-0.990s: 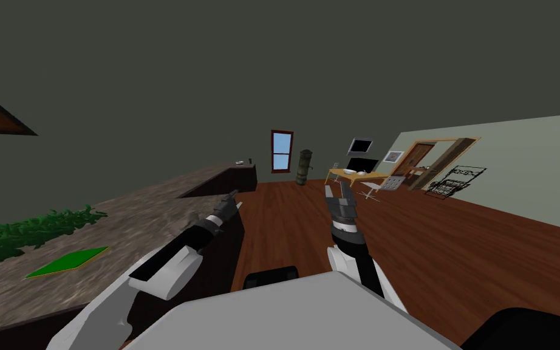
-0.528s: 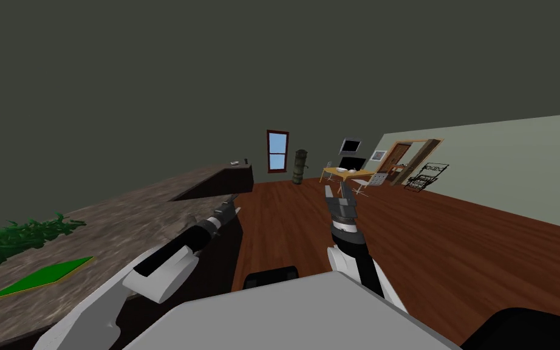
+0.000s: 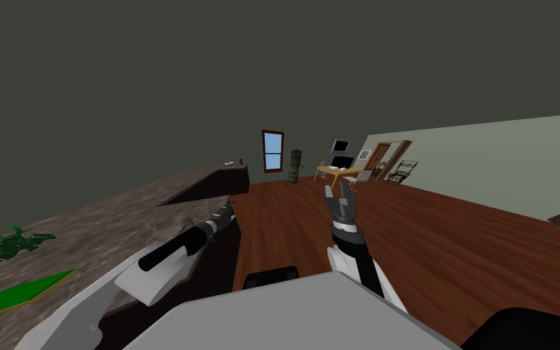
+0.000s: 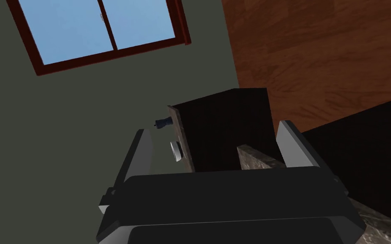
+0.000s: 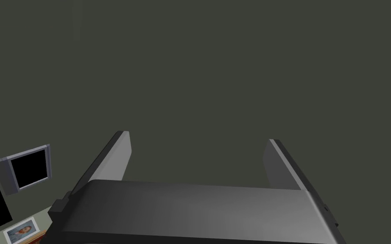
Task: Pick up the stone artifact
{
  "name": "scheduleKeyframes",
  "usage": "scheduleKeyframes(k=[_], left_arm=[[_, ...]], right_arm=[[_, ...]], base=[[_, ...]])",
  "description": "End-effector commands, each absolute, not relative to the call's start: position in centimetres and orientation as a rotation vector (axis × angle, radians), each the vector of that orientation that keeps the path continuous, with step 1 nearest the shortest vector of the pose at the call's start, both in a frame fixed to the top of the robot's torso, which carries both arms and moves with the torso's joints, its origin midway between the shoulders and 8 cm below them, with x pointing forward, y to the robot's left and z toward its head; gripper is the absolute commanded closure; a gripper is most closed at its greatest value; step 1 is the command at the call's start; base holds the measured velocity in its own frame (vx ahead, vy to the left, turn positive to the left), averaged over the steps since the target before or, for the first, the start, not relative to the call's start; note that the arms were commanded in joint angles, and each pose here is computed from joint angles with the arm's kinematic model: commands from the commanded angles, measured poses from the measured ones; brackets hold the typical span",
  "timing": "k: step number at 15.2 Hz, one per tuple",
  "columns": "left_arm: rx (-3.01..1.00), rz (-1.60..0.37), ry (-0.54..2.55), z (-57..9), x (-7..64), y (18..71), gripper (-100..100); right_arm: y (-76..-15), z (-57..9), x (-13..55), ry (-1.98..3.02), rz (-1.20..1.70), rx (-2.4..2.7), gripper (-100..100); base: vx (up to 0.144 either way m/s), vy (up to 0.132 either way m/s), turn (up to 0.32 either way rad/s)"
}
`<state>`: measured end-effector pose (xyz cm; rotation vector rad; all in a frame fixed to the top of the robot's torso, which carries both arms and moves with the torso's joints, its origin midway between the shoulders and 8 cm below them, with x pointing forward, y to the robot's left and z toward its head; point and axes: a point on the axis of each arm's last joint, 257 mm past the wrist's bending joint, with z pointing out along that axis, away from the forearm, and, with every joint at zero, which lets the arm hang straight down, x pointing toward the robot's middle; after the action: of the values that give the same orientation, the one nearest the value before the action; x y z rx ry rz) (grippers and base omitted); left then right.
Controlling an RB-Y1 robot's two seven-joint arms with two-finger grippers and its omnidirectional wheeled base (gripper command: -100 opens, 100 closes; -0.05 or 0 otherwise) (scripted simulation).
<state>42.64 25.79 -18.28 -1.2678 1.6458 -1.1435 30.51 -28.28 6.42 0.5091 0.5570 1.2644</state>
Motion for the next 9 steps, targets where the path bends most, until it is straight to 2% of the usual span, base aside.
scheduleKeyframes(k=[1,6,8,9], left_arm=[[-1.299,-1.084,1.679,-19.5,42.2,26.9,-100],[-1.380,-0.871,1.773,-23.3,40.6,31.1,-100],[-1.387,-0.861,1.776,-23.4,40.5,31.2,-100],[-1.412,-0.789,1.799,-24.5,39.8,32.7,-100]], right_arm=[[-28.3,6.4,30.5,0.557,1.264,0.509,0],[-28.3,6.4,30.5,0.557,1.264,0.509,0],[-28.3,6.4,30.5,0.557,1.264,0.509,0],[-28.3,6.4,30.5,0.557,1.264,0.509,0]], base=[[-0.044,0.066,-0.149],[-0.058,0.090,-0.158],[-0.035,0.078,-0.072],[-0.027,0.059,-0.090]])
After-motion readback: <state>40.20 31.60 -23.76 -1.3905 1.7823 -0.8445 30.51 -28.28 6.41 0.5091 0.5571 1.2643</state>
